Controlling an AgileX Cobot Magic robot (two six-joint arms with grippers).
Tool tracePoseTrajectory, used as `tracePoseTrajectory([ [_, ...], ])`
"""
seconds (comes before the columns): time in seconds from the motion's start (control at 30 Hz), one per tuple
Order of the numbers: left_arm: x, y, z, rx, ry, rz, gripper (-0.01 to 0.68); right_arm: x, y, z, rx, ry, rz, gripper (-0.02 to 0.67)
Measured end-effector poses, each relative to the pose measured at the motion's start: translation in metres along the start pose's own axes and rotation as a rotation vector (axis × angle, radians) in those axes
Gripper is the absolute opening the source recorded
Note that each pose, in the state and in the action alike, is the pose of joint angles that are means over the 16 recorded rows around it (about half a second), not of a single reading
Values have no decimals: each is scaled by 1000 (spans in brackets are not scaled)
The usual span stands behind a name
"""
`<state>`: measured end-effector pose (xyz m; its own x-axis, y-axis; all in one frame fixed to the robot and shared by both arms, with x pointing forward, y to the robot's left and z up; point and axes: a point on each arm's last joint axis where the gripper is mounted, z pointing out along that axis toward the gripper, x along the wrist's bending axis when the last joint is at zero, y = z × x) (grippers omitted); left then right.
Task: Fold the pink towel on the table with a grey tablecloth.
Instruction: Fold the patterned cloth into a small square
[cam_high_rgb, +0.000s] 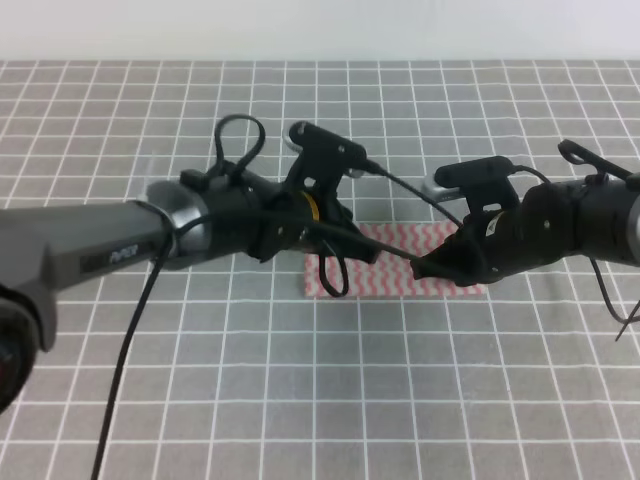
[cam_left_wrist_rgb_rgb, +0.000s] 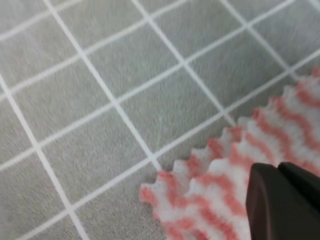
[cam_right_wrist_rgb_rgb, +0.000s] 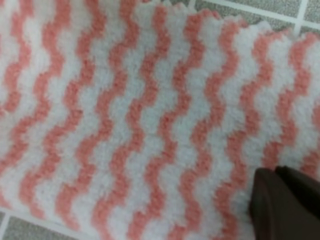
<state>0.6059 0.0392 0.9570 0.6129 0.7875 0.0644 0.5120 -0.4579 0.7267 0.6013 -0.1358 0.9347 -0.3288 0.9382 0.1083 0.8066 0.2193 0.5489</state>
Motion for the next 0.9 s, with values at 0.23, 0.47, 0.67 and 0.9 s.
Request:
tracePoseTrajectory([
  [0.23, 8, -15, 17, 45, 14, 5, -1, 0, 0, 0, 1, 0, 0, -15],
  [0.47, 26, -22, 24, 63, 46, 21, -1, 0, 0, 0, 3, -1, -2, -15],
  [0.67, 38, -18, 18, 42, 70, 36, -1, 0, -1, 0, 5, -2, -5, -15],
  [0.9, 43, -2, -4, 2, 85, 18, -1, 0, 1, -3, -3, -1, -11, -16],
])
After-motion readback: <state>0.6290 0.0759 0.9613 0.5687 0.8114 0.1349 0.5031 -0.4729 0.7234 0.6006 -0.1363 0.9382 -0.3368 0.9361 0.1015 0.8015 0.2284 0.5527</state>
